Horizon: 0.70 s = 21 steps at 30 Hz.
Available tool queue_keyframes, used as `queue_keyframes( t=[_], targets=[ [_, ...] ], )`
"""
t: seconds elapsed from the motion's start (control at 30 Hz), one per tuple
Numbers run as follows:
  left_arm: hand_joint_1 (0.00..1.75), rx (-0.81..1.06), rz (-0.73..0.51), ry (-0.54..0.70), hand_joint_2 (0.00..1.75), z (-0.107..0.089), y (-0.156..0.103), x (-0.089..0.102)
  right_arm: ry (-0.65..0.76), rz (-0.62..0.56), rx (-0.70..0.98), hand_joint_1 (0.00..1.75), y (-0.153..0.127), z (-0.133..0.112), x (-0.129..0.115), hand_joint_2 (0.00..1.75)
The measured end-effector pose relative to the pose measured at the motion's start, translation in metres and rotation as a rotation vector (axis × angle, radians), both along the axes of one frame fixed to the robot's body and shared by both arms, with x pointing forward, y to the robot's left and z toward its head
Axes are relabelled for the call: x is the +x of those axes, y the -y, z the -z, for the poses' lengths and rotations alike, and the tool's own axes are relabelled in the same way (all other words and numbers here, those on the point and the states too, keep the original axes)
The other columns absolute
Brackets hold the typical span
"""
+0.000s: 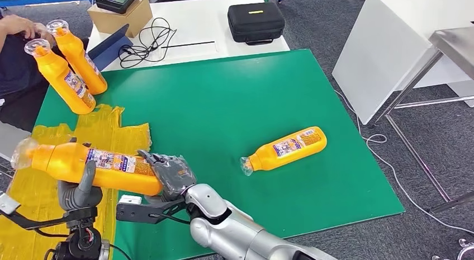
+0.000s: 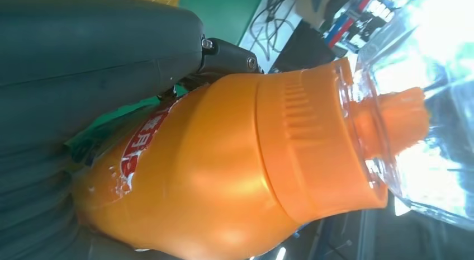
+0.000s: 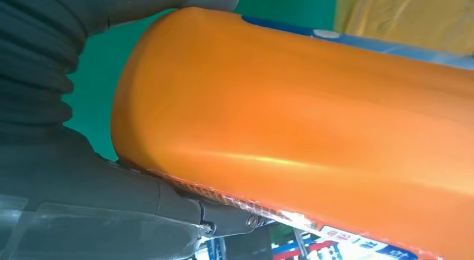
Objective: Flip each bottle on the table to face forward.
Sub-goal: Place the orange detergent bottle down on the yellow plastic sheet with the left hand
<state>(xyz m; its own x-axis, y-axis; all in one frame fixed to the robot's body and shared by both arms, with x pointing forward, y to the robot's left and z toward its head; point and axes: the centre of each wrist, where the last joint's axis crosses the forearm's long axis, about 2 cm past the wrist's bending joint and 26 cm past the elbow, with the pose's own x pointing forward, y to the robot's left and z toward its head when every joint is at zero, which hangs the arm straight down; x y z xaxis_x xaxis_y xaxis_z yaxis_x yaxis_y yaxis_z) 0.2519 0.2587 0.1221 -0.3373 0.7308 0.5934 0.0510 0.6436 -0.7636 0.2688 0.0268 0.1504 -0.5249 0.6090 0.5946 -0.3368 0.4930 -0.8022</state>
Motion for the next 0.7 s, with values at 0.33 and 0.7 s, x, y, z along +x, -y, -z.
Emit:
queue_keyframes(
  t=[0.33, 0.7],
  targets=[
    [1.75, 0.014, -0.061, 0.016, 1.75, -0.008, 0.006, -0.013, 0.078, -0.030, 0.028, 0.00, 0.005, -0.003, 0.010, 0.00],
    [1.75, 0.014, -0.077, 0.037, 1.75, -0.013, 0.004, -0.023, 0.039, 0.009, 0.070, 0.00, 0.017, -0.002, 0.015, 0.00]
  ],
)
